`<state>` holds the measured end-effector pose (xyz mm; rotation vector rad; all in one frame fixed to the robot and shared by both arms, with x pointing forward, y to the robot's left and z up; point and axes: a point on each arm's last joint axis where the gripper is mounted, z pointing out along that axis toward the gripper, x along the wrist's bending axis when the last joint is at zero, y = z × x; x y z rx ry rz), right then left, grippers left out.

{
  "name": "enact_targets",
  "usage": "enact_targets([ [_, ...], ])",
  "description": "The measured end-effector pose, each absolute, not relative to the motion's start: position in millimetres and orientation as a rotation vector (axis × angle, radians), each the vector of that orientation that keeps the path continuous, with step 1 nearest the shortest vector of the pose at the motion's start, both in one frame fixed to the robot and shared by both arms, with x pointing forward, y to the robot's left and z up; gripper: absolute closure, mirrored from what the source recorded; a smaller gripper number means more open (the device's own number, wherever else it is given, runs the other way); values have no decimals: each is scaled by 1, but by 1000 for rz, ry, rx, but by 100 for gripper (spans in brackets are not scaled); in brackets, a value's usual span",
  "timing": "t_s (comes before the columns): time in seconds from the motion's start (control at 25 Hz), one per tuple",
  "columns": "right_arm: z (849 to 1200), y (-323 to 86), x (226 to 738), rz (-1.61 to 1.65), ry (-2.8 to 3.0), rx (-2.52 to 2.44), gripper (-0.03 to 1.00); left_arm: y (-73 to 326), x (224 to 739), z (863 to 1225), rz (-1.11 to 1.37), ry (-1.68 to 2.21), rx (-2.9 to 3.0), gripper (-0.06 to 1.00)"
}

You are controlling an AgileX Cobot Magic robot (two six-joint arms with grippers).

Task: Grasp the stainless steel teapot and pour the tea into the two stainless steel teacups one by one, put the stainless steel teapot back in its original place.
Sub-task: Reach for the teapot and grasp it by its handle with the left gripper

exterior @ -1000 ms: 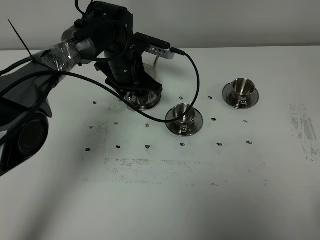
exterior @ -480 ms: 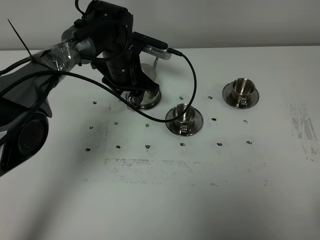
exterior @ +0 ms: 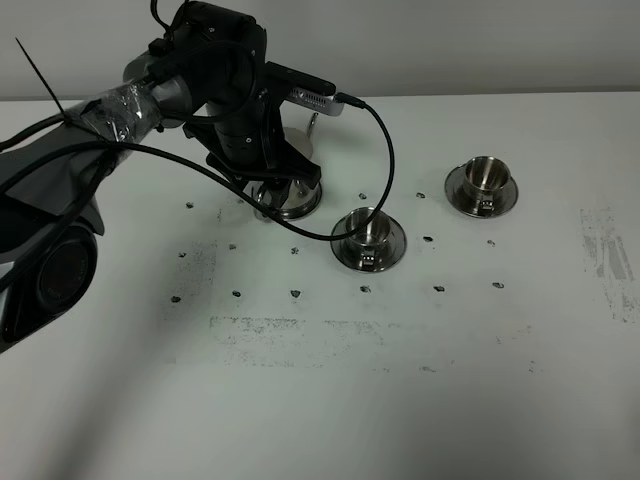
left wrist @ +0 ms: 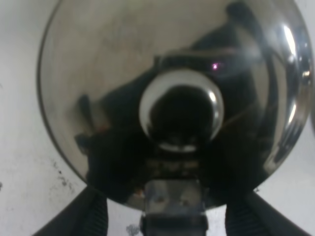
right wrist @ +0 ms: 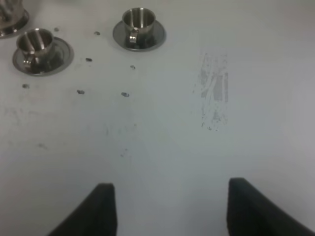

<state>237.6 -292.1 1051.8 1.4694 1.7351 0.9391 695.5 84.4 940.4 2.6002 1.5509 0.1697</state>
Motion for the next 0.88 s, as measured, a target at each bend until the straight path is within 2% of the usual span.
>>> enact_targets([
  [0.88, 1052, -292, 238, 938, 1735, 1469, 46, 84, 696, 941, 176, 1577, 2572, 44],
])
